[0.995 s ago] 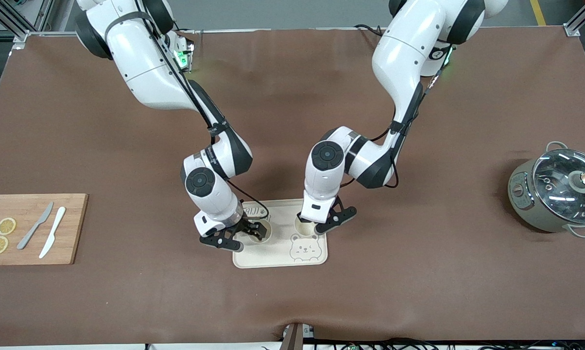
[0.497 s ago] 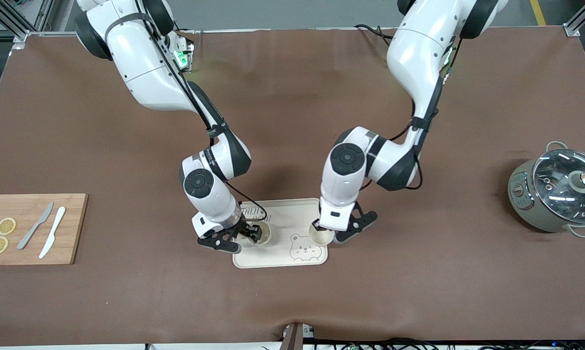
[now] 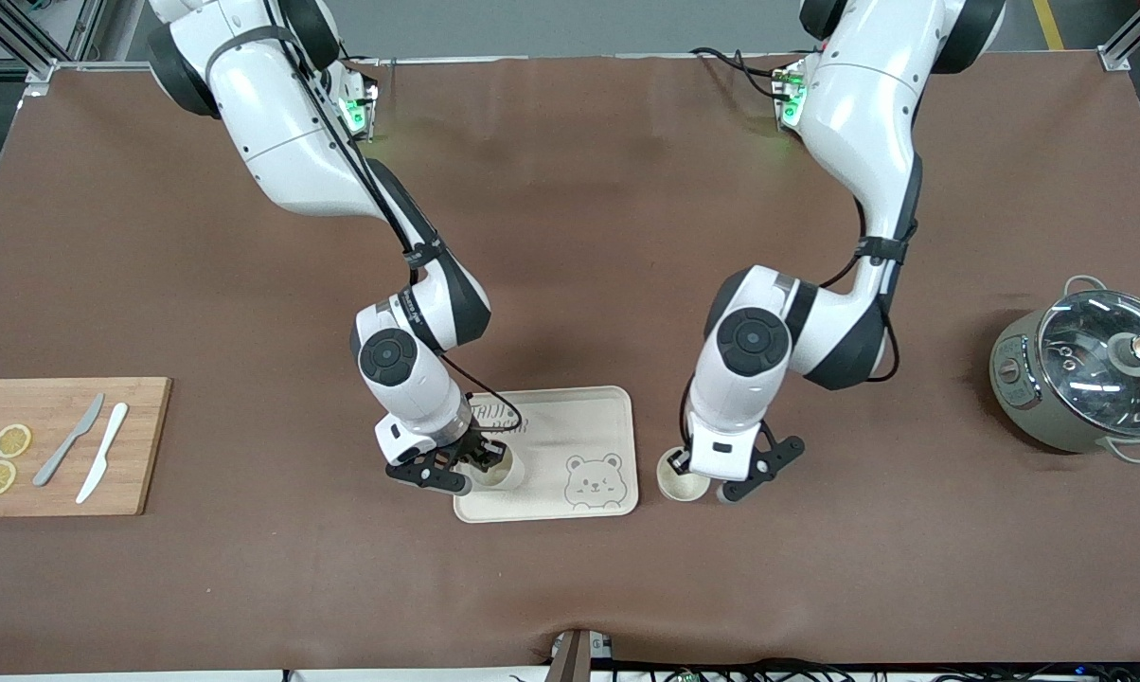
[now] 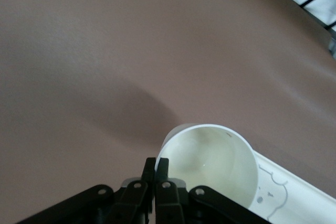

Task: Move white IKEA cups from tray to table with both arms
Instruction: 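Carry the cups off the tray, each gripper moving outward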

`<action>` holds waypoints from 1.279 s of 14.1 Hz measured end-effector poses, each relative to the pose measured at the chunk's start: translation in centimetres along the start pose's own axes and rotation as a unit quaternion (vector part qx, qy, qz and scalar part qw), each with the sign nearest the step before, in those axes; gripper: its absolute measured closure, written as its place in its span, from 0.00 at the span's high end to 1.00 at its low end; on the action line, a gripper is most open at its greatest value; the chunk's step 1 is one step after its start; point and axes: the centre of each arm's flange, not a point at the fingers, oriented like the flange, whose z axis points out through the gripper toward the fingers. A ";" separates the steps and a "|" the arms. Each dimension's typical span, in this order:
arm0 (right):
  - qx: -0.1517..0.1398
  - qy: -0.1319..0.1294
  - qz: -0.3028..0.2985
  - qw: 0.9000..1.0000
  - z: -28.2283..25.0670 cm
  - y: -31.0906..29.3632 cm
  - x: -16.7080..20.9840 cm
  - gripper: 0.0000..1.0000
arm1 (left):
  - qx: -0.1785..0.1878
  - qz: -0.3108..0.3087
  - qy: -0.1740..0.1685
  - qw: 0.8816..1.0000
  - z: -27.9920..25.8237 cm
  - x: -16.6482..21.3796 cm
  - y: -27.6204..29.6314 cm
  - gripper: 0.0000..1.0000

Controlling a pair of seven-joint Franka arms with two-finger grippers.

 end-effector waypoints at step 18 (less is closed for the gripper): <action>-0.044 -0.064 -0.002 0.997 -8.4 -2.0 1.0 0.08 | 0.044 0.111 -0.050 0.992 2.8 18.7 -17.7 0.03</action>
